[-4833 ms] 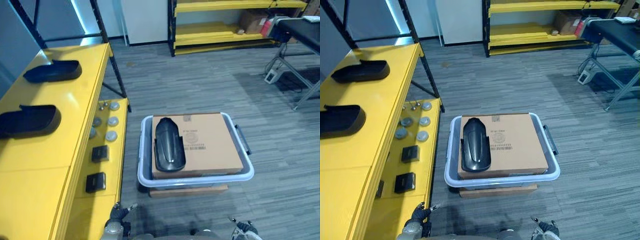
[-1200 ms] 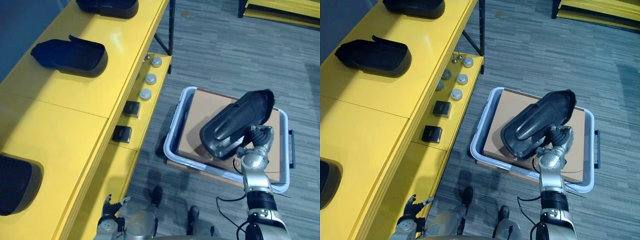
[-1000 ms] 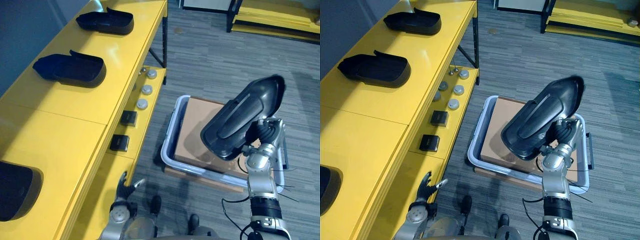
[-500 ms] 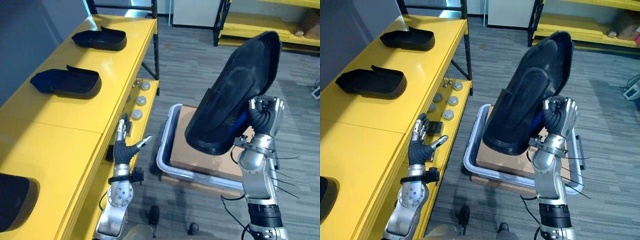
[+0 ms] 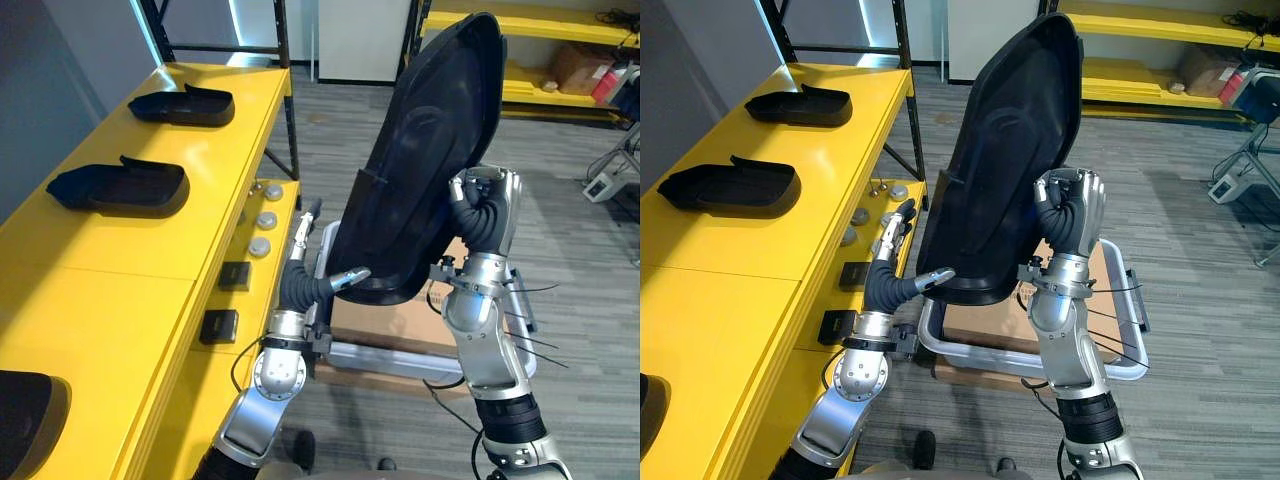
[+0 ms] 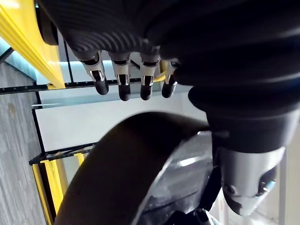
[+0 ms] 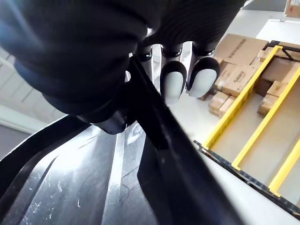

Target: Walk over and take plastic housings, then place them on the shelf

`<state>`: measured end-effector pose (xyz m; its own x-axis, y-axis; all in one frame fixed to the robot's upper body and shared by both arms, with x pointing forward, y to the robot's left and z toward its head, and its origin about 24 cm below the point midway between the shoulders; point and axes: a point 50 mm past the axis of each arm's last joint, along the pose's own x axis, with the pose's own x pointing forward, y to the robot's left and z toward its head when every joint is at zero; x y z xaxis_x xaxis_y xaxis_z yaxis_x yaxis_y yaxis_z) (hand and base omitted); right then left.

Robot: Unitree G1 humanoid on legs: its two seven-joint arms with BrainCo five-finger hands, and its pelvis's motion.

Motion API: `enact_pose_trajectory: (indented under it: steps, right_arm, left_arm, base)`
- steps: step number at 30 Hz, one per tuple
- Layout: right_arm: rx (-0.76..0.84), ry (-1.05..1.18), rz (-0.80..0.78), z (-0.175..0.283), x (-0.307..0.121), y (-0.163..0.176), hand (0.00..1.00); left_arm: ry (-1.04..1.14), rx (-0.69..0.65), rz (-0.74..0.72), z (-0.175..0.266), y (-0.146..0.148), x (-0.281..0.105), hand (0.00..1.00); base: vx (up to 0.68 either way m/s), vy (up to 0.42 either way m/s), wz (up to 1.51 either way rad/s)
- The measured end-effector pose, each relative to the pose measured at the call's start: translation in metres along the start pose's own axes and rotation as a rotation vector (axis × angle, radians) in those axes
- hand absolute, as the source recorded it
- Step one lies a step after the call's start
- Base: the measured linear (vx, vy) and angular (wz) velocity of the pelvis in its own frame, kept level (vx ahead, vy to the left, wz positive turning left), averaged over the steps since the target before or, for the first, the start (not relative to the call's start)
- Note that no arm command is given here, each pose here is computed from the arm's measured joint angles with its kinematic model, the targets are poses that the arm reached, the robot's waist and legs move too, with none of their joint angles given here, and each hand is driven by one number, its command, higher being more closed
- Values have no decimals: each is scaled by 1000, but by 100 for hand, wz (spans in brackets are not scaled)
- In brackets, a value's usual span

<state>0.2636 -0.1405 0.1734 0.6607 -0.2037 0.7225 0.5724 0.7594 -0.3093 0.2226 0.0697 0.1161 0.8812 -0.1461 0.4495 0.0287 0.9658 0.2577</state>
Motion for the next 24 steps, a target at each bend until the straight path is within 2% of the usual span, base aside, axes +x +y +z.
enact_pose_trajectory:
  steps: [1,6,7,14,24]
  right_arm:
    - [5,3,1,0,0,1,100]
    - [34,5,36,4,-3,7,100]
    - [39,5,44,4,-3,8,0]
    - [144,-5,104,12,-8,17,0]
    - [444,85,145,16,-10,22,0]
  left_arm:
    - [1,10,-7,0,-1,0,100]
    - [19,76,-45,-8,-5,0,100]
    - [36,80,-54,-11,-7,-2,100]
    - [86,103,-25,-21,-1,-1,100]
    - [143,53,16,-28,6,-1,100]
  base:
    - [0,0,0]
    - [-4,0,-1]
    - [0,0,0]
    - [0,0,0]
    - [0,0,-3]
